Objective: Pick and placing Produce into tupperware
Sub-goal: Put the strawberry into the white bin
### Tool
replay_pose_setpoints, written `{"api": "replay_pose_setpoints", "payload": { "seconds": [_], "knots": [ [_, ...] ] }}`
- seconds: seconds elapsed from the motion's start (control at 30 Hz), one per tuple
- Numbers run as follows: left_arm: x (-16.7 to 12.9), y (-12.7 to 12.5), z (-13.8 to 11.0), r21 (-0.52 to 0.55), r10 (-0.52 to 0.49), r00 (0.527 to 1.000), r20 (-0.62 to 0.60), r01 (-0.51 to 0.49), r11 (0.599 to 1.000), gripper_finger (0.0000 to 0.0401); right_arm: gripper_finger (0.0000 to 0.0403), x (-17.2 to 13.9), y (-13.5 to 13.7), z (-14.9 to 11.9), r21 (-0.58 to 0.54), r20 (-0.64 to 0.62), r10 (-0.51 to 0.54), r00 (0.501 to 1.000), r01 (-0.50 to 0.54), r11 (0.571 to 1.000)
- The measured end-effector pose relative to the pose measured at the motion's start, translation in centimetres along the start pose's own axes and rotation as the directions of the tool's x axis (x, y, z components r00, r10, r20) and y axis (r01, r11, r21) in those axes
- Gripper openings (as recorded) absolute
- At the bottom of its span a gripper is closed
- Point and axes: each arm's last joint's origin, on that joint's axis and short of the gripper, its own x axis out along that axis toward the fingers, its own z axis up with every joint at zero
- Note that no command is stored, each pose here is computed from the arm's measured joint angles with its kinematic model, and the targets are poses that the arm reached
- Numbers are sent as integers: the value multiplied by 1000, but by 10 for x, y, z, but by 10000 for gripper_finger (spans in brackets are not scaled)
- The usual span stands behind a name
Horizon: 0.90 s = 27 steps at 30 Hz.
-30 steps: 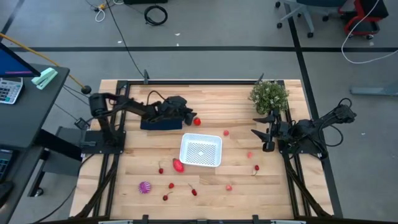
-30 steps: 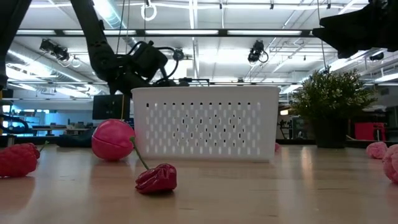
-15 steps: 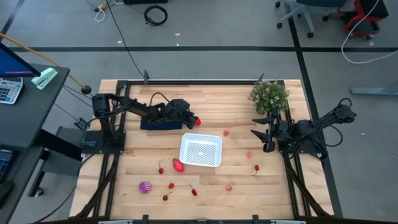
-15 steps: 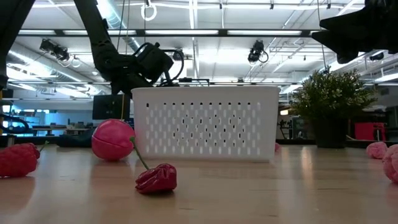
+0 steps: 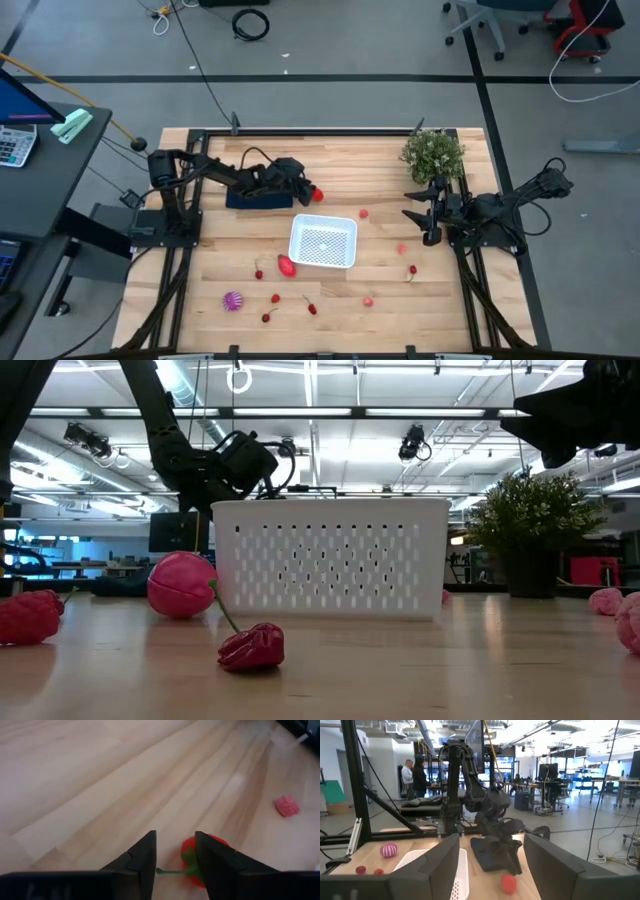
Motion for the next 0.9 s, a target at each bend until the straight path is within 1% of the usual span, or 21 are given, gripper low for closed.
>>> {"api": "replay_pose_setpoints", "payload": {
  "seconds": [0.13,0.27,0.3,0.4,0.47,0.57,0.7,0.8,0.9],
  "knots": [
    [0,0,0,43,8,1000,5,-8,999,91,232,0,0,0,0,0,0,1000,0,1000],
    [0,-3,-1,60,0,1000,4,0,998,24,232,0,0,0,0,0,0,1000,0,1000],
    [0,-4,-1,76,-3,1000,5,2,997,13,232,0,0,0,0,0,0,1000,0,1000],
    [-1,-8,0,93,-19,999,30,16,996,10,232,0,0,0,0,0,0,1000,0,1000],
    [-3,-13,5,110,-49,995,84,39,993,7,232,0,0,0,0,0,0,1000,0,1000],
    [-13,-25,18,138,-105,981,164,83,987,5,232,0,0,0,-1,-1,0,1000,0,1000],
    [-34,-43,31,193,-173,959,224,130,973,4,232,0,0,0,-2,-2,0,1000,0,1000],
    [-54,-60,41,220,-239,932,272,181,959,3,232,0,0,0,-2,-3,0,1000,0,1000],
    [-74,-81,44,248,-315,902,296,246,937,3,232,0,0,0,-2,-3,0,1000,0,1000]
  ]
}}
